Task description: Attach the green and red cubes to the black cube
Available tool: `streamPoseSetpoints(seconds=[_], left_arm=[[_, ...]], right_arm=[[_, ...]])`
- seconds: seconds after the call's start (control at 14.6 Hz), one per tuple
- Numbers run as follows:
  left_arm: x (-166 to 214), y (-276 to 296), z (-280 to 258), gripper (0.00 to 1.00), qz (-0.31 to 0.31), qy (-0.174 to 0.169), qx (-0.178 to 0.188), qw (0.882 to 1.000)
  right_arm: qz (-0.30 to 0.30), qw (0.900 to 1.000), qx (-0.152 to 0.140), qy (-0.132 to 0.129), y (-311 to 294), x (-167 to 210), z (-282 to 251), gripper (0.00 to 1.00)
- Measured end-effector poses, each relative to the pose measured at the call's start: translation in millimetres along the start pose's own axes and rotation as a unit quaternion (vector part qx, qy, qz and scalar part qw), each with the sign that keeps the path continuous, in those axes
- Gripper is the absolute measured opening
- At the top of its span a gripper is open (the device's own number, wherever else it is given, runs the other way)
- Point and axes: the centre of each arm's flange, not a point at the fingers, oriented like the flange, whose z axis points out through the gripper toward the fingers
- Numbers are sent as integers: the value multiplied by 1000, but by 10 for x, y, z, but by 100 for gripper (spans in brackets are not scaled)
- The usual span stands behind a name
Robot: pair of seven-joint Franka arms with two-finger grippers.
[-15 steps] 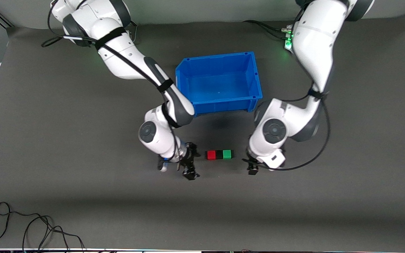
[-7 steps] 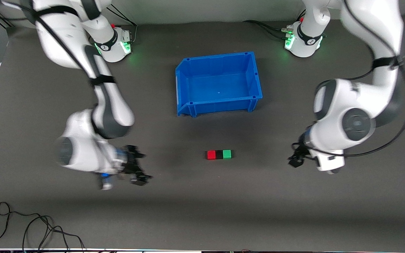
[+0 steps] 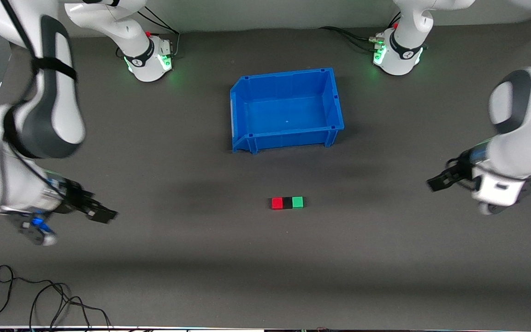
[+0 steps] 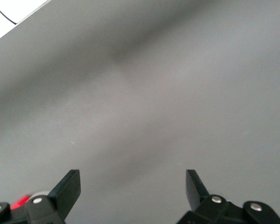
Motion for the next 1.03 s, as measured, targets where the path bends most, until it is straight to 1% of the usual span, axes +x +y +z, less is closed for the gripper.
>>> streamPoseSetpoints(seconds=[0.21, 0.34, 0.48, 0.62, 0.75, 0.89, 1.03], left_arm=[[-66, -434, -226, 100, 42, 5, -6, 999], [-153, -509, -312, 100, 62, 11, 15, 998], [-233, -491, -374, 100, 81, 14, 26, 996], [-269, -476, -430, 100, 126, 19, 27, 991], [-260, -447, -516, 100, 165, 32, 24, 985], [-228, -425, -662, 100, 176, 48, 20, 983], [-172, -429, -720, 100, 181, 48, 20, 982]], right_arm=[[-75, 997, -23, 24, 371, -4, -348, 100], [-115, 992, -33, 31, 536, -127, -519, 100], [-158, 986, -32, 36, 639, -289, -697, 100], [-193, 980, -25, 41, 767, -393, -848, 100], [-217, 975, -19, 45, 922, -423, -948, 100], [-223, 974, -18, 47, 1023, -418, -989, 100], [-224, 973, -18, 46, 1023, -424, -979, 100]])
